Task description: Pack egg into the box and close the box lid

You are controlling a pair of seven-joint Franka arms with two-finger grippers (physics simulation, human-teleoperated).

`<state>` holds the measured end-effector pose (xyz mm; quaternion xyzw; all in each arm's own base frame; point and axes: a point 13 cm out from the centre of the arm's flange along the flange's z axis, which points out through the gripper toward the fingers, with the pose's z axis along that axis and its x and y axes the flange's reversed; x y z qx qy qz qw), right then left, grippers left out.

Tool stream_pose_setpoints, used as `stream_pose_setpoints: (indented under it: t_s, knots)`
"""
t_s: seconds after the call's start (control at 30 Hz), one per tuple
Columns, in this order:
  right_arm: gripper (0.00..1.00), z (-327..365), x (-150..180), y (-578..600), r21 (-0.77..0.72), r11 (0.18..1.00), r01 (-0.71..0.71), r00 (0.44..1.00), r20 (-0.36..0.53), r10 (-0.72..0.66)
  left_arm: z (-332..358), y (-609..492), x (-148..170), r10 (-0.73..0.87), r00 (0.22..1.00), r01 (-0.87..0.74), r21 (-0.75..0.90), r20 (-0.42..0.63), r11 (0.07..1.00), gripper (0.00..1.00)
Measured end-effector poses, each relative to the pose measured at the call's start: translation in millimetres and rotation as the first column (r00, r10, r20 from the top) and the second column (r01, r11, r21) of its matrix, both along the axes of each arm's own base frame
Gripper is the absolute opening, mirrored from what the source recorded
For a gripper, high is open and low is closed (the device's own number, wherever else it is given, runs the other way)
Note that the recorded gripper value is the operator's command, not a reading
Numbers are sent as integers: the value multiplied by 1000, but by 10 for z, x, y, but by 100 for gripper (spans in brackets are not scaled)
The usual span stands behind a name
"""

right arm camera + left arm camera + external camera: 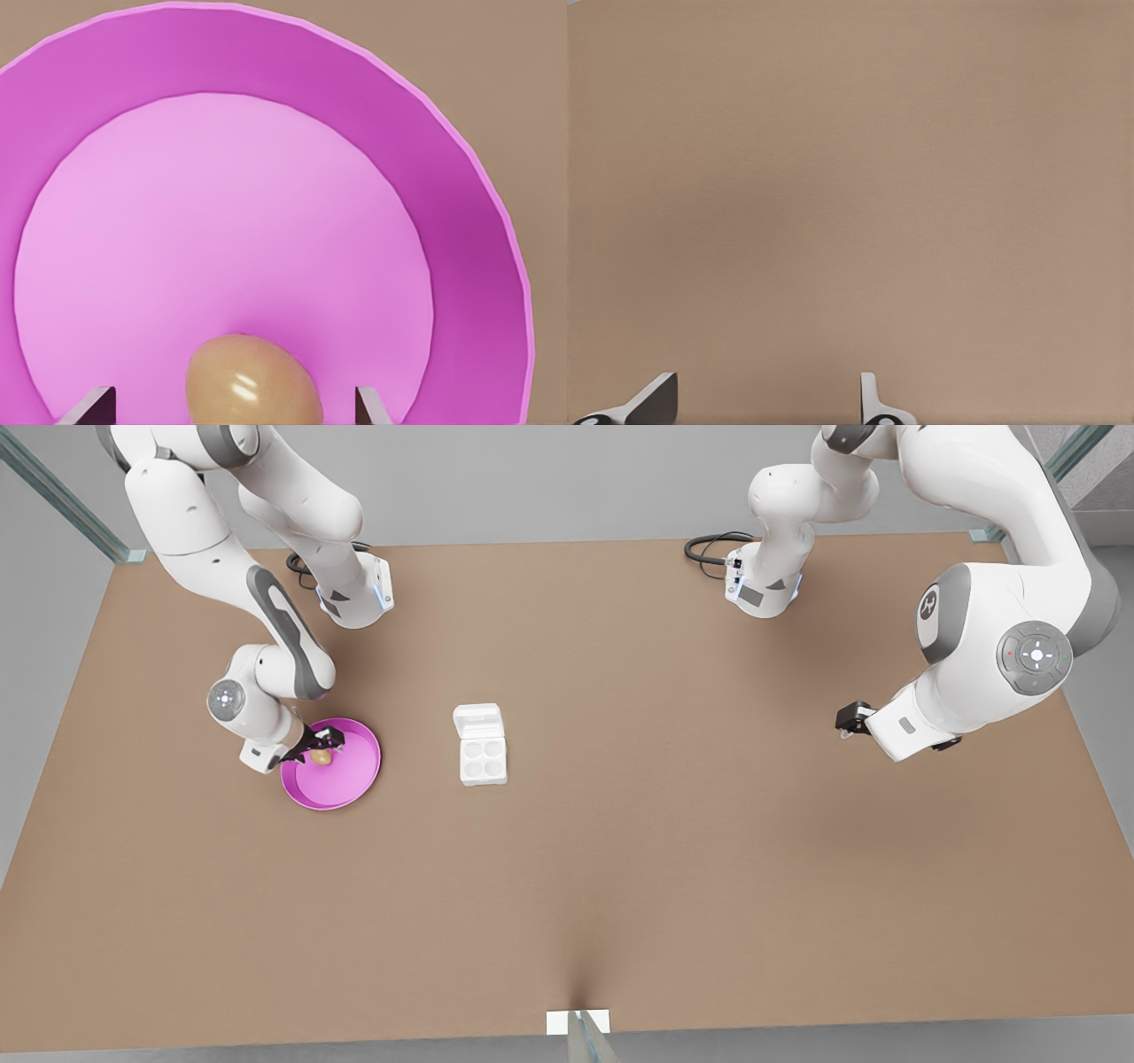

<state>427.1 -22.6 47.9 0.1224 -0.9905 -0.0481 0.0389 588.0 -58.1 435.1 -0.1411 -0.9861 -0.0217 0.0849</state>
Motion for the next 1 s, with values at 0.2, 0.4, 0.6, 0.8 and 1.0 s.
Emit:
stream_pose_setpoints:
  t_s: [0.2, 0.4, 0.6, 0.8, 1.0]
  knots:
    - [100, -73, -20, 22, 6, 1000, 0, 1000, -5, 0, -42, -3, 9, 0, 1000, 0, 0, -6, 1000, 100]
    - [100, -102, -25, 34, 8, 1000, 0, 1000, -5, 0, -45, -1, 10, 0, 1000, 0, 0, -7, 1000, 100]
    - [87, -98, -11, 58, 7, 1000, -2, 1000, -2, 2, -53, -3, 10, 0, 1000, 0, 0, -8, 1000, 100]
    - [41, -97, -8, 96, 11, 1000, -3, 1000, -3, 3, -53, -4, 9, 0, 1000, 0, 0, -9, 1000, 100]
    - [41, -47, 64, 83, 11, 1000, -3, 1000, 9, 3, -53, -12, 8, -2, 1000, 2, 0, -9, 1000, 100]
